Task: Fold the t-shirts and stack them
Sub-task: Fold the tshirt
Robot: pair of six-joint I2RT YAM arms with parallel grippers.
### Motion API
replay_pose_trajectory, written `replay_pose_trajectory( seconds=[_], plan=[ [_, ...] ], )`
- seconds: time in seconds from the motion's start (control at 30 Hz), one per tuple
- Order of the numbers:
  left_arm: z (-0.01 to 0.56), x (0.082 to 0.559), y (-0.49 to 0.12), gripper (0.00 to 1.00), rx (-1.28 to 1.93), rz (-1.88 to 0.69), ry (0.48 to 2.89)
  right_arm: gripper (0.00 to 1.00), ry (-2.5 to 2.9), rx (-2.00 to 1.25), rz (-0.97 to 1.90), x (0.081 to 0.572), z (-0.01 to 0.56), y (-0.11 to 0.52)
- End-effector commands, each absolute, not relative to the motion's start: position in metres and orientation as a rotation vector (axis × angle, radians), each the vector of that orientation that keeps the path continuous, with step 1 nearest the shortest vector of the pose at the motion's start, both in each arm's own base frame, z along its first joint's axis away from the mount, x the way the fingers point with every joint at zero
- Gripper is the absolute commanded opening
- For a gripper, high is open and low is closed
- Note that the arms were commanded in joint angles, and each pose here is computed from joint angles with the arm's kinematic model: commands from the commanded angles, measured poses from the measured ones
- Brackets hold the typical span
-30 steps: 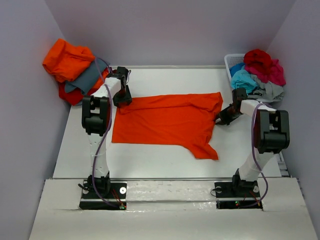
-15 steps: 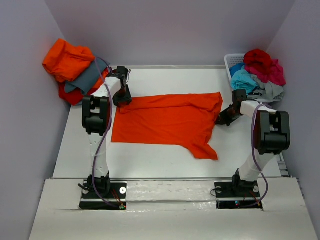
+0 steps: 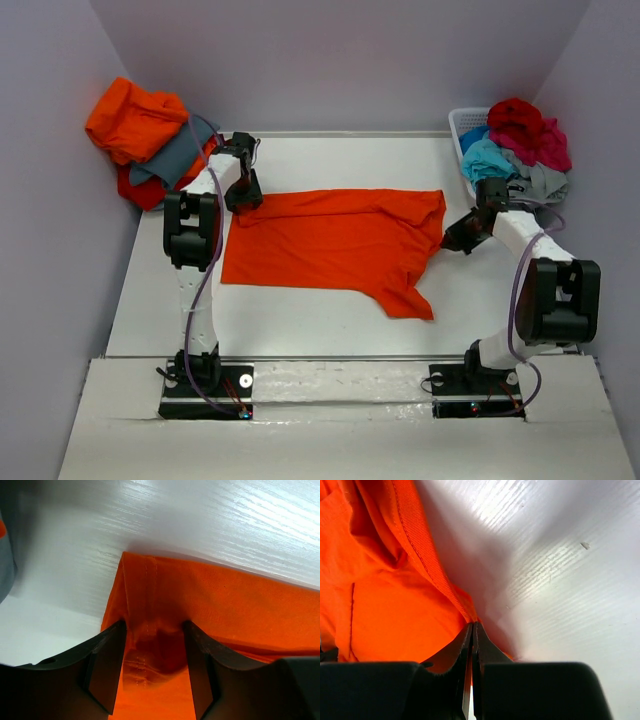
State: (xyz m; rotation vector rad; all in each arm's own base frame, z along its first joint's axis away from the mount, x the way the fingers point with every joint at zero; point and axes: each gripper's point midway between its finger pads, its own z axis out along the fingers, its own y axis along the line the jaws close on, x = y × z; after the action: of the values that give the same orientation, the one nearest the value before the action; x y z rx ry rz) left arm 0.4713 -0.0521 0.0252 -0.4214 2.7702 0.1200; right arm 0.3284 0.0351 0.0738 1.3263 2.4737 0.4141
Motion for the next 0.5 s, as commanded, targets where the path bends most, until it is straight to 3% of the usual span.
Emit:
replay_pose_trajectory(
  seconds=[0.0, 0.47],
  plan=[
    [0.017, 0.468, -0.039, 0.61, -0.431, 0.184, 2.788, 0.07, 2.465, 1.330, 0.339, 0.318, 0.085, 0.023],
    [0.021, 0.463, -0.032, 0.61, -0.442, 0.175, 2.790, 0.07, 2.439, 1.339, 0.323, 0.323, 0.098, -0.006]
  ],
)
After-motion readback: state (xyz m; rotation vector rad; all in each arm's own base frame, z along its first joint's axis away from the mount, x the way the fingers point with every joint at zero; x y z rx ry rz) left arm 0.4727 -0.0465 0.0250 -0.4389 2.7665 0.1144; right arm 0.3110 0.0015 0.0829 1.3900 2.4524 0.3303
